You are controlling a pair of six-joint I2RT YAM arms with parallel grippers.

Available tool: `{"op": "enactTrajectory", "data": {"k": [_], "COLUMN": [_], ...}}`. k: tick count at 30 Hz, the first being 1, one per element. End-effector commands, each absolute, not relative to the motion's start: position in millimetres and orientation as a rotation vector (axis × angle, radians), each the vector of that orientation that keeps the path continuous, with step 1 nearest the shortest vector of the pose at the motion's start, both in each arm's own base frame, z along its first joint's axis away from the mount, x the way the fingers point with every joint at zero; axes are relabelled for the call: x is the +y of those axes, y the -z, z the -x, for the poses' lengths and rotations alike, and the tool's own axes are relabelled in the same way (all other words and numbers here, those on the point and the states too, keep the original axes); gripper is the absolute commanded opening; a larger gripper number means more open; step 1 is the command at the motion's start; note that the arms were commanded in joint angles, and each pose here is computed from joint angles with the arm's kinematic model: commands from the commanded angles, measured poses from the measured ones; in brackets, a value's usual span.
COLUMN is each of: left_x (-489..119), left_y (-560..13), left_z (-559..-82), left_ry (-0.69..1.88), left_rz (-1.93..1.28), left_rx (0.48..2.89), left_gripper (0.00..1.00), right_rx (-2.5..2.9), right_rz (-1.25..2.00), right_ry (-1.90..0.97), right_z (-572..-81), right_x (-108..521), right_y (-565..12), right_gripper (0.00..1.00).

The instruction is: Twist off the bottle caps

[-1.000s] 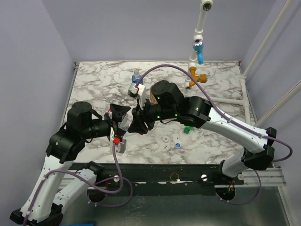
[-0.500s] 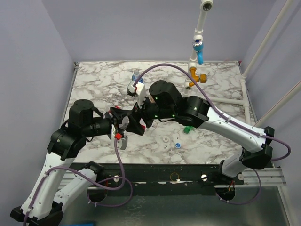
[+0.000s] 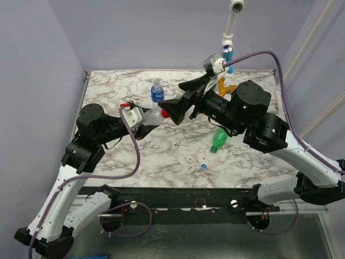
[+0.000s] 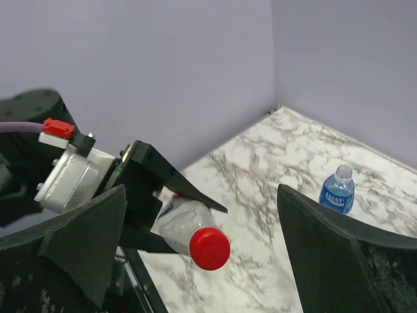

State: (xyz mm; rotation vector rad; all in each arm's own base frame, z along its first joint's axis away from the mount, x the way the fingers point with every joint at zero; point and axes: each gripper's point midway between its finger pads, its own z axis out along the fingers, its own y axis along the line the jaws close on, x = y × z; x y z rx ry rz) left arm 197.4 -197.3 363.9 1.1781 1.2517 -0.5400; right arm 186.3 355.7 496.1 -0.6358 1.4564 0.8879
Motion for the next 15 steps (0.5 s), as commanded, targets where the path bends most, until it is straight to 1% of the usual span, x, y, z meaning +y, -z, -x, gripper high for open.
{"op": "enactTrajectory", "data": {"k": [1, 6, 15], "left_x": [-205, -204, -204], "left_y": [-407, -423, -441], "left_z": [-208, -212, -207], "left_ry": [0.776, 0.816, 0.818], "left_rz": [-0.797, -0.694, -0.705], "left_rx": [1.328, 1.316, 1.253], "left_gripper": [0.42, 0.41, 0.38], "right_rx": [1.429, 1.393, 1.361], "right_rz": [0.480, 0.356, 0.292], "right_ry": [-0.861, -0.830, -0.917], "right_z": [-207, -221, -225], "right_x": [357, 349, 368], "right_y": [-516, -527, -540], "right_gripper": [0.99, 0.93, 0.80]}}
